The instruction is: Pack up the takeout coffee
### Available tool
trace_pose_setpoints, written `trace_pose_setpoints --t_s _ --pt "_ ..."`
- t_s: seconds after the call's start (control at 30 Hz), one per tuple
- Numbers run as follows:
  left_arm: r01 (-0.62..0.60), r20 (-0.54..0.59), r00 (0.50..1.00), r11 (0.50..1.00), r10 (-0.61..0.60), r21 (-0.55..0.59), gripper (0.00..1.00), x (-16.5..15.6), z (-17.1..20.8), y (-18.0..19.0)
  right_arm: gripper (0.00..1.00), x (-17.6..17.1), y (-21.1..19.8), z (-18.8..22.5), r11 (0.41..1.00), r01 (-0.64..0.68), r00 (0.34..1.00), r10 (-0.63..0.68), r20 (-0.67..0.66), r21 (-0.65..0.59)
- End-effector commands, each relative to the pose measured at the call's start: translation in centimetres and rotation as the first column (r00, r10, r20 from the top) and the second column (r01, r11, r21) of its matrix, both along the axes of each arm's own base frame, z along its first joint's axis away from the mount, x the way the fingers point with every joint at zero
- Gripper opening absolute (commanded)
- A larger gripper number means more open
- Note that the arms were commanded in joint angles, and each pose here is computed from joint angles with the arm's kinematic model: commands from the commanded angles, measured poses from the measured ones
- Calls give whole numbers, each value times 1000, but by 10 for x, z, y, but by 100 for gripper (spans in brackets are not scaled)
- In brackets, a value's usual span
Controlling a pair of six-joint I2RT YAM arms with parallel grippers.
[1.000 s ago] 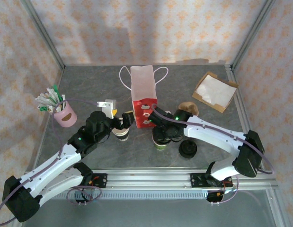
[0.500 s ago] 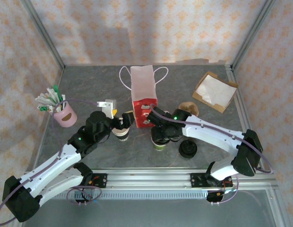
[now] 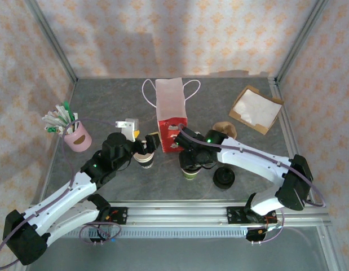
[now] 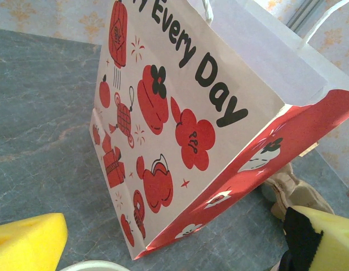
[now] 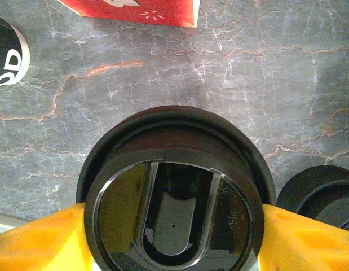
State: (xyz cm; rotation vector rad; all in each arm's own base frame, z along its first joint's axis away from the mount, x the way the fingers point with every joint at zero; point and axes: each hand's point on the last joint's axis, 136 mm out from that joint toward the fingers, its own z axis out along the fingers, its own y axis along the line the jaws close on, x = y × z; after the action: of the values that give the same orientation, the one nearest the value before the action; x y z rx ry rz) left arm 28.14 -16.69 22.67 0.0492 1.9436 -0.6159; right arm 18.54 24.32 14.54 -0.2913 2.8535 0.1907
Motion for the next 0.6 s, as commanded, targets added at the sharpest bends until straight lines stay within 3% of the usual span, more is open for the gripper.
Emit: trace_pose_setpoints --t_s 0.0,0.57 --pt "6 10 1000 1000 -6 -9 100 0 -1 0 66 1 1 7 1000 -19 1000 19 19 -9" --pt "5 5 1000 1000 -5 -6 100 1 -2 -1 66 -3 4 -8 999 -31 999 30 -27 -36"
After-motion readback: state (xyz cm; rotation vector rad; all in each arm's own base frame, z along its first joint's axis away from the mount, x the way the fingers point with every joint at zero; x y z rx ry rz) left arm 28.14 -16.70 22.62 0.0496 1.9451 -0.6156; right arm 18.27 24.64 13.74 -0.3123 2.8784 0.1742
